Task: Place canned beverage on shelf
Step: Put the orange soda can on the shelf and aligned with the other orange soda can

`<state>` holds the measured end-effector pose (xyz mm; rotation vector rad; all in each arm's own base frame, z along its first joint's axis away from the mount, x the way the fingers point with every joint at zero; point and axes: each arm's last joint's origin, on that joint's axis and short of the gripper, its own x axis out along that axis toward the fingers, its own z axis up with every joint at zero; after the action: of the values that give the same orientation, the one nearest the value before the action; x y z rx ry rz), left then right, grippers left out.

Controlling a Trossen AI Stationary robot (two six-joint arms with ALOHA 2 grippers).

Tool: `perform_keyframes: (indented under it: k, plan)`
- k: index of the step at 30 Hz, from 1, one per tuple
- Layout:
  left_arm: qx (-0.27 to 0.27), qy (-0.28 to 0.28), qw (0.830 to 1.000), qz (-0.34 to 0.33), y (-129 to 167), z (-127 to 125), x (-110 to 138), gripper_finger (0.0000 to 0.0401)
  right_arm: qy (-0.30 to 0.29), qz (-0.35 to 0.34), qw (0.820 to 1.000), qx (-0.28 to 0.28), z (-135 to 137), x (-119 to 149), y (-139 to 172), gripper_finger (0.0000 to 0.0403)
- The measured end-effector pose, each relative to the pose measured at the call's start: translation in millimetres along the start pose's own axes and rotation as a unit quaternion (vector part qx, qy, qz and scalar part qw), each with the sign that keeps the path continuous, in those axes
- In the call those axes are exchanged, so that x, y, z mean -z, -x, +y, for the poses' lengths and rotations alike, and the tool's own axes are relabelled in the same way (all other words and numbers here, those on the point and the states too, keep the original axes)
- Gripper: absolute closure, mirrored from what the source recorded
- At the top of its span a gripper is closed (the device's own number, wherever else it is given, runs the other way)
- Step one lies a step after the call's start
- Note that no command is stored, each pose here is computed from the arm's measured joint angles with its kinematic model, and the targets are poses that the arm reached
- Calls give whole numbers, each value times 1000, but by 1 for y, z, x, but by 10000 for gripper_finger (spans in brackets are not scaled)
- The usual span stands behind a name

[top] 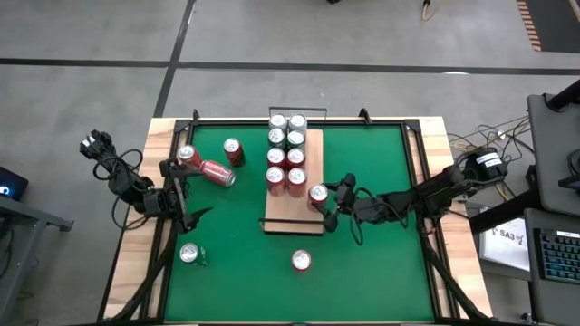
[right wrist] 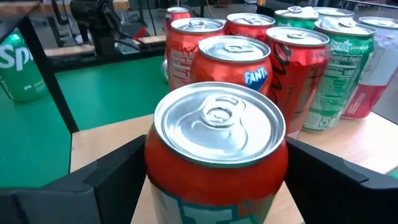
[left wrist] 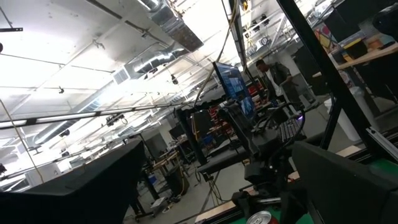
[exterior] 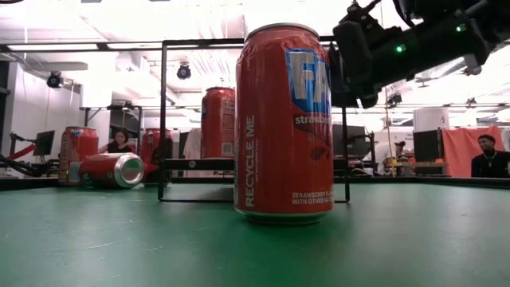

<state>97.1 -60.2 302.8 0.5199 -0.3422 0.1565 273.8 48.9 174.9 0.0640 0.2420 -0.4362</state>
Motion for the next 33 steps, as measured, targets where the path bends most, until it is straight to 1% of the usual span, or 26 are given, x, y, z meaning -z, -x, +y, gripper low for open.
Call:
perform_keyframes:
  k: [5,14,20,30,33]
  plan:
    - [0,0,1000,0,0,0,0,7,3,26,1000,5,4,-5,-3,74]
    - [0,0,1000,0,0,0,0,7,14,38,999,4,3,-12,0,74]
    - [0,1,1000,0,0,0,0,7,-7,16,1000,4,0,-26,8,74]
    - [0,0,1000,0,0,0,0,7,-16,10,1000,0,-4,-34,14,74]
    - [0,0,1000,0,0,0,0,7,-32,-4,999,-4,-3,-44,17,74]
